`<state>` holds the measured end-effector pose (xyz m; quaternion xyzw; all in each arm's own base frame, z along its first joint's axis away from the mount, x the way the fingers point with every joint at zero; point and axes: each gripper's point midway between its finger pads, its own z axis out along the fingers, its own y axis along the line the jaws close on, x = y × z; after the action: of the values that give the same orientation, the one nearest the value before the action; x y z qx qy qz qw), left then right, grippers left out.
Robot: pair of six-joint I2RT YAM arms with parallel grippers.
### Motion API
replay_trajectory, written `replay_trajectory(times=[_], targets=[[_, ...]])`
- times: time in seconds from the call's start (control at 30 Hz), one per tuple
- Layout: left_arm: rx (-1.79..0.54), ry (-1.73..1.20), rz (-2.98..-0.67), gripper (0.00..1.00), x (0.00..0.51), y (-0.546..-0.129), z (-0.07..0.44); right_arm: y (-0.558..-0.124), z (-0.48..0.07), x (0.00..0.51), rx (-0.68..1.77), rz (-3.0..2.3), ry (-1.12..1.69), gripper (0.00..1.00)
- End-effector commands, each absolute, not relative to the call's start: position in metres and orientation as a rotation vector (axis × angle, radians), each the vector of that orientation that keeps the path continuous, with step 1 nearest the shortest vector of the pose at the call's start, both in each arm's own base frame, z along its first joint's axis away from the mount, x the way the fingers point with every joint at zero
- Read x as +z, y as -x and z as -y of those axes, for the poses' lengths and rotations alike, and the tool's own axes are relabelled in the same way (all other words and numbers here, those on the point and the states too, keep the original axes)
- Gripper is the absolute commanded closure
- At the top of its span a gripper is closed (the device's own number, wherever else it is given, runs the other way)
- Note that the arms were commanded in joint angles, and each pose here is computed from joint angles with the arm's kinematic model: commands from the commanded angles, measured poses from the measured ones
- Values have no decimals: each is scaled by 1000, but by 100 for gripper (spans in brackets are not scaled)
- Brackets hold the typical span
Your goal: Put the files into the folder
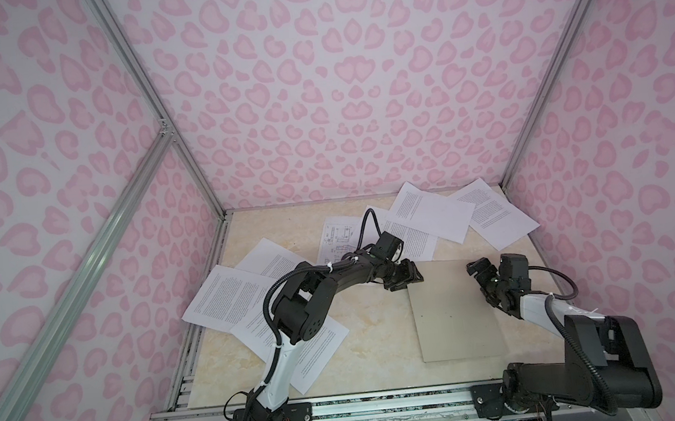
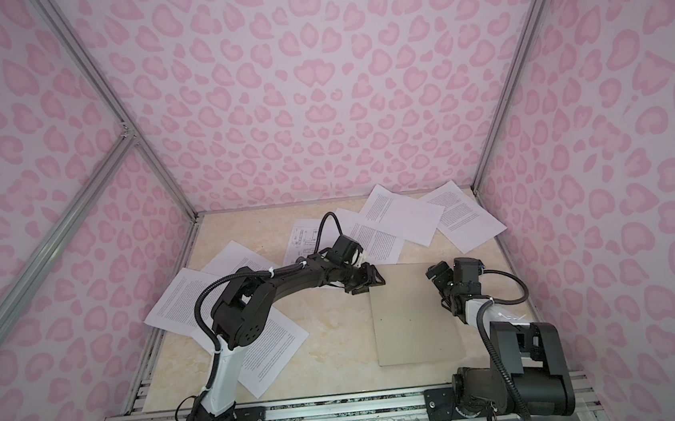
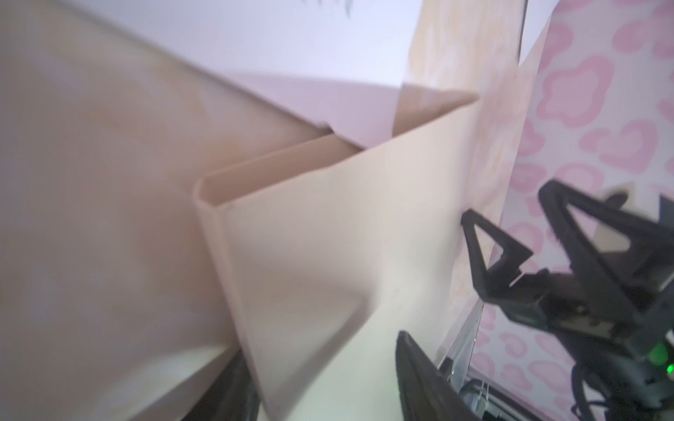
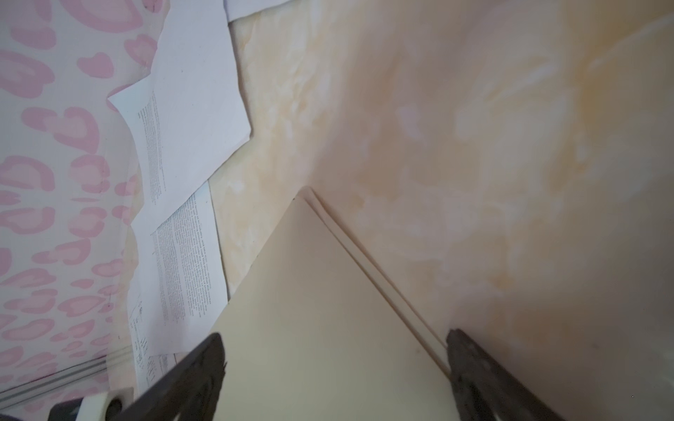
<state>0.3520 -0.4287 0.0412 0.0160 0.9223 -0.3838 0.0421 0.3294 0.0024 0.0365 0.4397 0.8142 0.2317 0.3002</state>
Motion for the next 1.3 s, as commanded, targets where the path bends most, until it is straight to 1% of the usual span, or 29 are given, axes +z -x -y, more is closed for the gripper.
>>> replay_trajectory(times=[0.0, 0.07, 0.13, 0.23, 0.3, 0.37, 0.4, 0.47, 0.5, 0.63, 0.73, 0.9, 1.03, 1.27], targets=[[-1114, 17, -2771, 41, 44, -393, 405, -302, -48, 7, 720, -2368, -1238, 4], [-1100, 18, -2741, 40, 54, -411, 389, -308, -58, 13, 722, -2380, -1180, 4], [-1068, -3, -2711, 35, 70, -419, 371, -310, -52, 19, 653, -2385, -1130, 4], [-975, -69, -2699, 27, 86, -409, 348, -313, -39, 29, 545, -2413, -1018, 3], [-932, -96, -2732, 26, 84, -393, 337, -317, -39, 35, 518, -2449, -910, 3], [-855, -114, -2773, 27, 72, -376, 322, -321, -49, 41, 560, -2479, -791, 5], [-802, -119, -2791, 28, 65, -368, 312, -321, -54, 43, 587, -2493, -743, 8], [-740, -135, -2797, 31, 59, -362, 299, -321, -64, 48, 623, -2502, -658, 10], [-726, -149, -2813, 33, 52, -354, 294, -319, -68, 50, 626, -2507, -621, 11], [-784, -214, -2805, 35, 48, -347, 298, -315, -79, 54, 642, -2510, -535, 11], [-836, -229, -2818, 40, 41, -343, 304, -318, -86, 55, 683, -2506, -497, 11], [-822, -215, -2839, 44, 31, -342, 302, -322, -93, 50, 695, -2521, -479, 11], [-810, -201, -2858, 51, 24, -342, 300, -322, -99, 49, 703, -2530, -463, 12], [-803, -185, -2875, 54, 17, -341, 299, -317, -98, 39, 688, -2557, -491, 11]])
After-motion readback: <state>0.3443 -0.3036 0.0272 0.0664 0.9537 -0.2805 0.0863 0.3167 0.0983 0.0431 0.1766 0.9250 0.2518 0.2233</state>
